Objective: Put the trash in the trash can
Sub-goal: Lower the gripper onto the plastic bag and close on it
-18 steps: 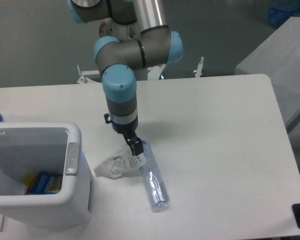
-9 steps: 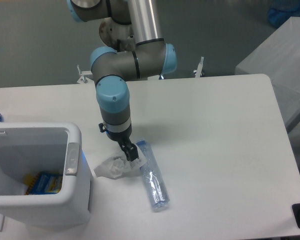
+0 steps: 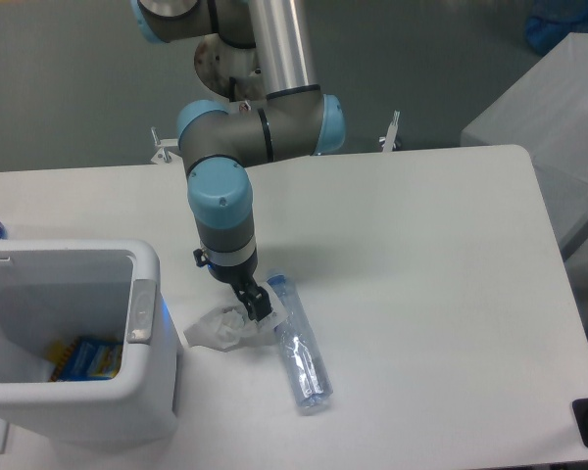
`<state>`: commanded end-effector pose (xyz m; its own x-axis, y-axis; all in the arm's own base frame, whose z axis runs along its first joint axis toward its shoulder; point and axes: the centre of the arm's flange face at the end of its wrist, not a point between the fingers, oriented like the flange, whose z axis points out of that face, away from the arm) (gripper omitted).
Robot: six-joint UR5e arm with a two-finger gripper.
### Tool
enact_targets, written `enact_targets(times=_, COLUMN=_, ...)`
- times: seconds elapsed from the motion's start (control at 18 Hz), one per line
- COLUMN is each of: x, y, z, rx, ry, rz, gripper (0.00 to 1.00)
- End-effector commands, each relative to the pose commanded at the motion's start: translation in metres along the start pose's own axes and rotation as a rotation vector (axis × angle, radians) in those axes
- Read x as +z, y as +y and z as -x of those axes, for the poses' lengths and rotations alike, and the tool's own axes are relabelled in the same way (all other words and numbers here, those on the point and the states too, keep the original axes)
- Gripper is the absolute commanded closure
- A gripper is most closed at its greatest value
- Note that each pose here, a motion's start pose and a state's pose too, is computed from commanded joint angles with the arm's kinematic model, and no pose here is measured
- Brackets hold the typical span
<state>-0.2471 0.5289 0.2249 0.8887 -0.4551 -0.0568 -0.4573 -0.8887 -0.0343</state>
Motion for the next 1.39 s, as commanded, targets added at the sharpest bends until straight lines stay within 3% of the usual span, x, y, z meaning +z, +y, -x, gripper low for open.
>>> enact_targets(times=0.5, x=0.003, y=-0.002, z=0.005, rx=-0.029, ry=-0.001, rz=0.005, gripper=0.48)
enact_targets(times=0.67, x=0.001, y=-0.002, z=0.005, rx=-0.029, ry=-0.001, rz=0.003, gripper=0.66)
enact_targets(times=1.17, x=-0.019, y=0.002, z=0.018, rx=-0.039, ry=-0.027, rz=-0.018, gripper=0.82)
enact_targets(times=1.39, x=-0.063, y=0.009, z=0.034, rx=-0.068, ry=-0.075, rz=-0.109, gripper=0.82)
